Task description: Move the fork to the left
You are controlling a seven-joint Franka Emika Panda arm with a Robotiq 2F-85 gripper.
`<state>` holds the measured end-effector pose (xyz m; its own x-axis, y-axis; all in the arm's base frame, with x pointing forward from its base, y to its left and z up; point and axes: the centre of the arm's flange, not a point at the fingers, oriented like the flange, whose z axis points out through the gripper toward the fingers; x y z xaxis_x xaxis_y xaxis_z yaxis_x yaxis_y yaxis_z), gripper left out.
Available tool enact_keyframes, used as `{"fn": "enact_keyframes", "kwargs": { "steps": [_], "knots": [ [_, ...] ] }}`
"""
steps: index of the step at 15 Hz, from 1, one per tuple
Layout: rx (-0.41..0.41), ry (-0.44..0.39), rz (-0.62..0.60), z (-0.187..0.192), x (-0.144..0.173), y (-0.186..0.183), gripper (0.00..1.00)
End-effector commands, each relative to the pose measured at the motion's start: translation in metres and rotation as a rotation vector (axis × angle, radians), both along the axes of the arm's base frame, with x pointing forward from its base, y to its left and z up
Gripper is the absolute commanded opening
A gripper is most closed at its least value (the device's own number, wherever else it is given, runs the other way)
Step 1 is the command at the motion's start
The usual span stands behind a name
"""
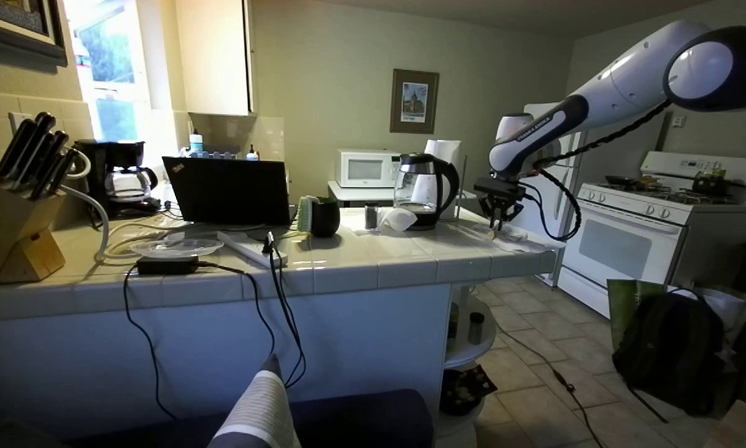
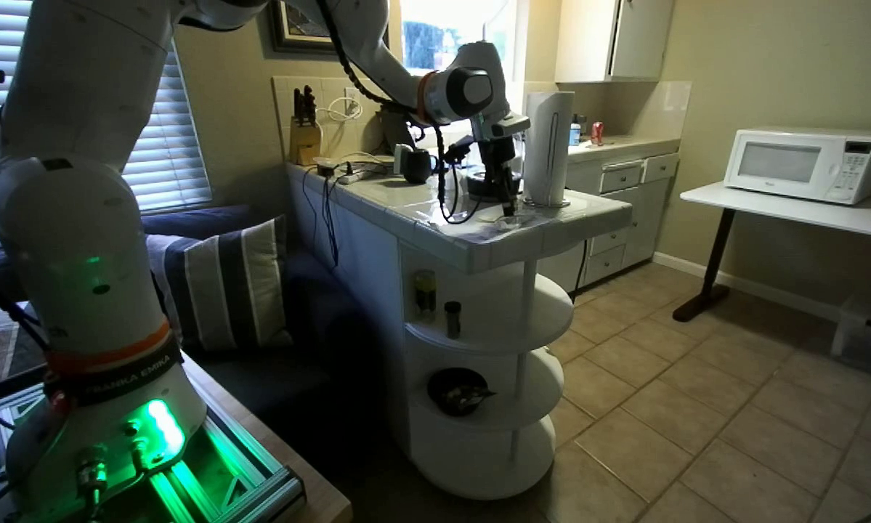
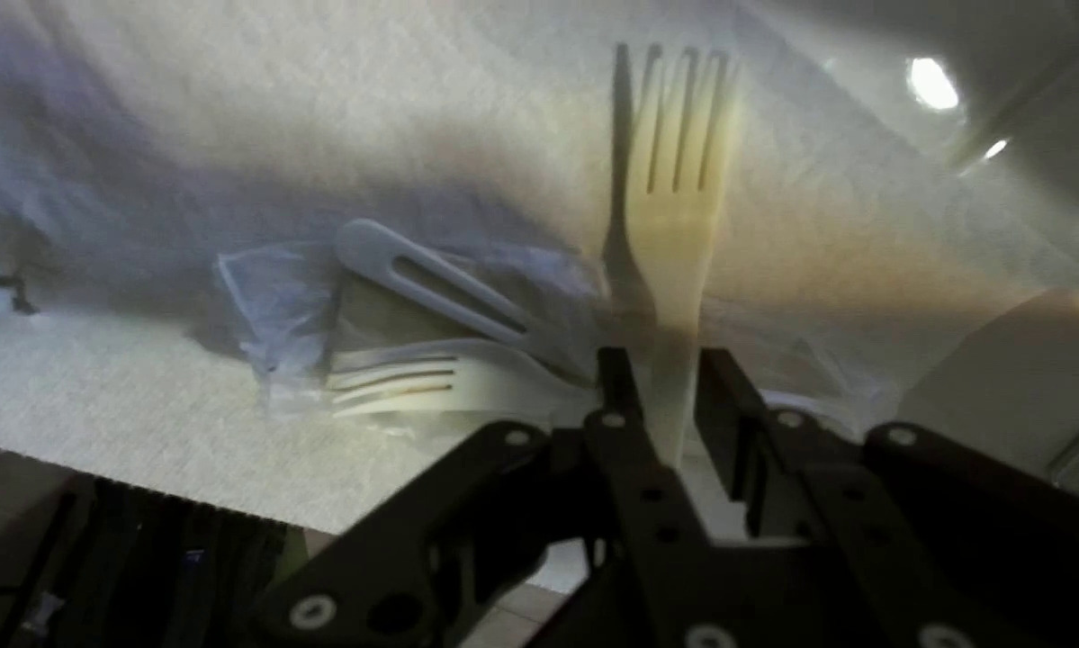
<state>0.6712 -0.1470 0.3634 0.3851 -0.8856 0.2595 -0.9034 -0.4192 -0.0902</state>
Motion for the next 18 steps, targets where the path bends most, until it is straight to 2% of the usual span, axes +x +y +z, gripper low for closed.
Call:
{"fn": "enact_keyframes", "kwargs": {
  "steps": [1, 7, 10, 11, 12, 13, 16, 17, 18],
  "knots": [
    [0.03, -0.005, -0.005, 0.004, 0.01, 0.005, 0.28],
    [0.042, 0.0, -0.017, -0.003, 0.017, 0.004, 0.27],
    [0.043, 0.015, -0.021, -0.011, 0.019, 0.003, 0.4],
    [0.039, 0.017, -0.022, -0.013, 0.02, 0.002, 0.38],
    [0.036, 0.014, -0.021, -0.011, 0.021, 0.003, 0.44],
    [0.036, 0.017, -0.022, -0.011, 0.022, 0.003, 0.38],
    [0.037, 0.023, -0.024, -0.008, 0.022, 0.003, 0.47],
    [0.036, 0.032, -0.029, -0.006, 0.021, 0.003, 0.53],
    [0.037, 0.047, -0.034, -0.004, 0.019, 0.003, 0.52]
  ]
}}
